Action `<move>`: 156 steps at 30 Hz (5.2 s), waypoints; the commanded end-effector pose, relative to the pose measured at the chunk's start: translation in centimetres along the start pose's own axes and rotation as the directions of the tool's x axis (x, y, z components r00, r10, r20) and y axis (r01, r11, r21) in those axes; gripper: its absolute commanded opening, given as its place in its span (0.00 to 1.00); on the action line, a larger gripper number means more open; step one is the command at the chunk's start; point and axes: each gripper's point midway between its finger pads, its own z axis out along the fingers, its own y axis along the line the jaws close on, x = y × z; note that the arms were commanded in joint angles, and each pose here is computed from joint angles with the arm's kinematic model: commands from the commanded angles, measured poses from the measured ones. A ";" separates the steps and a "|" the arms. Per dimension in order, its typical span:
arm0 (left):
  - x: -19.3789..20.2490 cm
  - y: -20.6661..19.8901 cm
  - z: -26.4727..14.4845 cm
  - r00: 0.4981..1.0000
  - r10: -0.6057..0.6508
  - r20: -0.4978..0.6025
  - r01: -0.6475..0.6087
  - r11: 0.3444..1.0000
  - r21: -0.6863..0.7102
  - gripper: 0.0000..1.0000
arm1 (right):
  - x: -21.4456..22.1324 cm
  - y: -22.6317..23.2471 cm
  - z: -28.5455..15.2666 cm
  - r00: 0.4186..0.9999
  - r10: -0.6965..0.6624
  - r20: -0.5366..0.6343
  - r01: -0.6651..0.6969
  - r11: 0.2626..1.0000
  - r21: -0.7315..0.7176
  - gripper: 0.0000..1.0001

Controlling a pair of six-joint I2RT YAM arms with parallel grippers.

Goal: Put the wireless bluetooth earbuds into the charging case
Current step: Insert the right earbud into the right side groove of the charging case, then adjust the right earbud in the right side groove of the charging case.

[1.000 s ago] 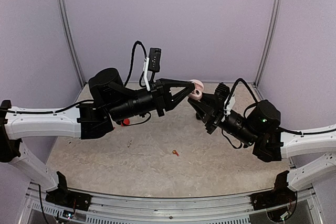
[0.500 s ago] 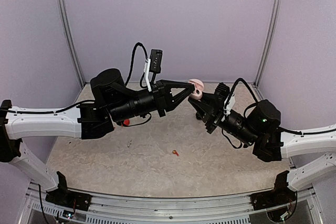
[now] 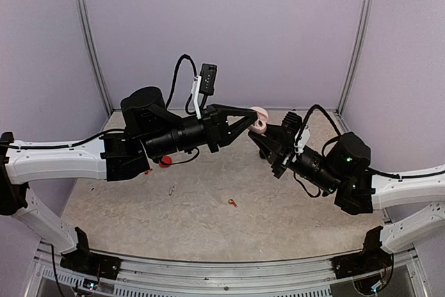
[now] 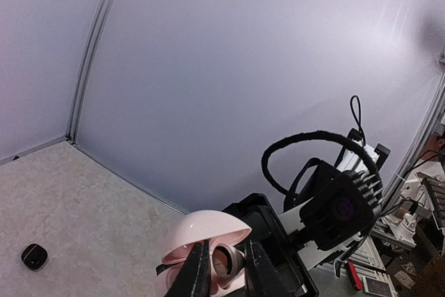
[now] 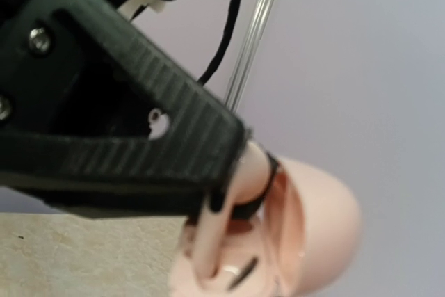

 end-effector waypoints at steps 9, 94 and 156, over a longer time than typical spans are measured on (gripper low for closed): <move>0.6 0.6 -0.5 0.999 0.017 -0.028 -0.018 1.000 -0.014 0.16 | -3.8 -1.0 -0.4 0.992 0.044 0.119 -0.048 0.998 0.027 0.00; 2.3 0.3 -3.2 0.821 0.427 -0.380 -0.490 0.868 -0.084 0.93 | 0.5 5.0 -1.3 0.980 0.131 -0.151 -0.175 0.927 -0.331 0.00; 3.2 6.7 -1.5 0.927 0.136 -0.349 -0.254 0.913 -0.318 0.84 | -0.6 5.2 -1.1 0.985 0.139 -0.099 -0.164 0.931 -0.327 0.00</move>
